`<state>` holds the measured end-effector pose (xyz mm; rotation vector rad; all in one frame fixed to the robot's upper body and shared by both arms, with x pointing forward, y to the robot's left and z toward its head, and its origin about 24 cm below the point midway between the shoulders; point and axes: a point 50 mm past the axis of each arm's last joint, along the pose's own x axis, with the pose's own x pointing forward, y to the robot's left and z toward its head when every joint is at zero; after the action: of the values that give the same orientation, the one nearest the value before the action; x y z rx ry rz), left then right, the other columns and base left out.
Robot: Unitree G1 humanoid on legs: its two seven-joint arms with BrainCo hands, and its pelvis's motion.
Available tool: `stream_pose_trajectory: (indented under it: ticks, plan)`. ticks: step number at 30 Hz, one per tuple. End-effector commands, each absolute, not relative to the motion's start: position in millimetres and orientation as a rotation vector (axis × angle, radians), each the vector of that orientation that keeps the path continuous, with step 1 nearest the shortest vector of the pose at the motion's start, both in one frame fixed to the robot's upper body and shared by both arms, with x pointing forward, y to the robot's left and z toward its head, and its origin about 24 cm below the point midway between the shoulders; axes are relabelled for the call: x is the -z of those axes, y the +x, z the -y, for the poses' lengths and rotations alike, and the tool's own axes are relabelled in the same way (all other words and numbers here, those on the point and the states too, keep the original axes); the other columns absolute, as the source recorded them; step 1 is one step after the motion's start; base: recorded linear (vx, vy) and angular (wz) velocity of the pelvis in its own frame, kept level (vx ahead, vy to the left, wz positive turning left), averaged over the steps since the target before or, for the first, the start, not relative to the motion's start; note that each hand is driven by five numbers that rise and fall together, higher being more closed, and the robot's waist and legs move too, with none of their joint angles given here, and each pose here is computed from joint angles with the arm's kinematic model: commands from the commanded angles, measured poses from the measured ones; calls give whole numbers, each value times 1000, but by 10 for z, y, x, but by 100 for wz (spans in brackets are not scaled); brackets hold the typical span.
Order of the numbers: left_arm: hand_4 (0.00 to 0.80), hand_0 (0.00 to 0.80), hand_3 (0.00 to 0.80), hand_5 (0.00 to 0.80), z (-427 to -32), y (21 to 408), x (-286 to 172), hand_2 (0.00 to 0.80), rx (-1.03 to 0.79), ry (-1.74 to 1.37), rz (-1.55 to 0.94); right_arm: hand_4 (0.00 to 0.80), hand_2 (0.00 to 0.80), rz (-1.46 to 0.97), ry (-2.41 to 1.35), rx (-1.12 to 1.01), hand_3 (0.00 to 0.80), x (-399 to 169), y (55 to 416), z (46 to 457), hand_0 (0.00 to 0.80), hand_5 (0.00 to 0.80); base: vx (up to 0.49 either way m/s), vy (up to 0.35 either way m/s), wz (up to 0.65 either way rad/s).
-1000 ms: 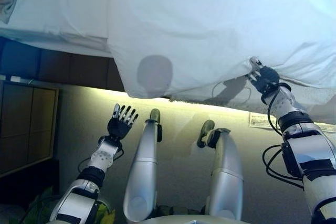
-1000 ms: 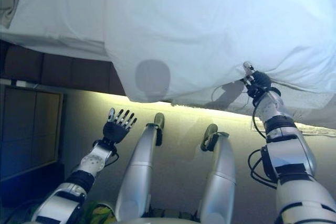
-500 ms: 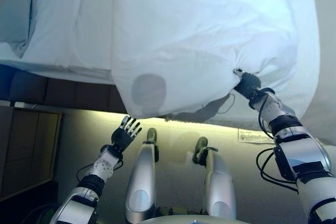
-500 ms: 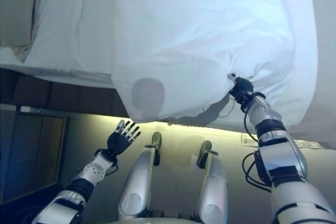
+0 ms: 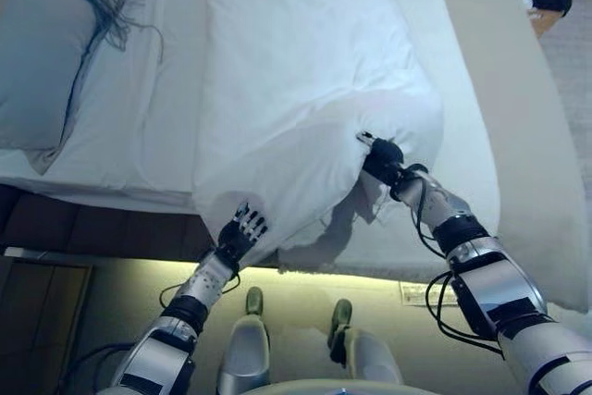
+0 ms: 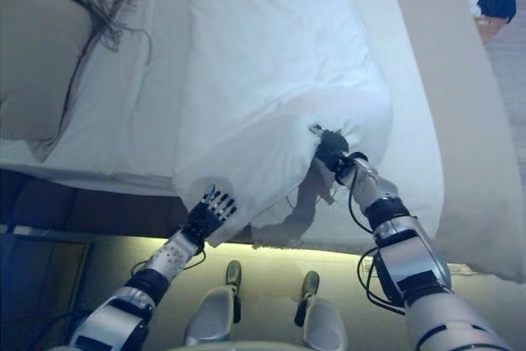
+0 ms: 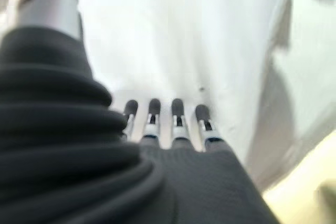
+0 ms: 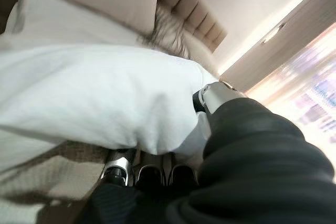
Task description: Make the bed neatly
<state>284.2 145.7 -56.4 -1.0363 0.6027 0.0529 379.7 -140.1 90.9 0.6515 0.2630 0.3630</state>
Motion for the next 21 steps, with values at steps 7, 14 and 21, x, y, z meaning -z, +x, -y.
stream_pose_trajectory:
  ticks: [7,14,21]
  plan:
    - [0,0,0,0,-809,2927,426,0,3,-1527,-756,800,800,96,778,-575,800,-1854,3885,845,800,800,-41,-160,-4]
    - [0,0,0,0,-619,2826,460,0,-29,-1608,-886,800,800,161,782,-559,800,-2037,3912,842,800,800,-77,-66,1]
    - [0,0,0,0,-600,2734,553,0,-75,-1537,-992,800,800,195,763,-542,800,-2108,3933,906,800,800,-36,-24,4]
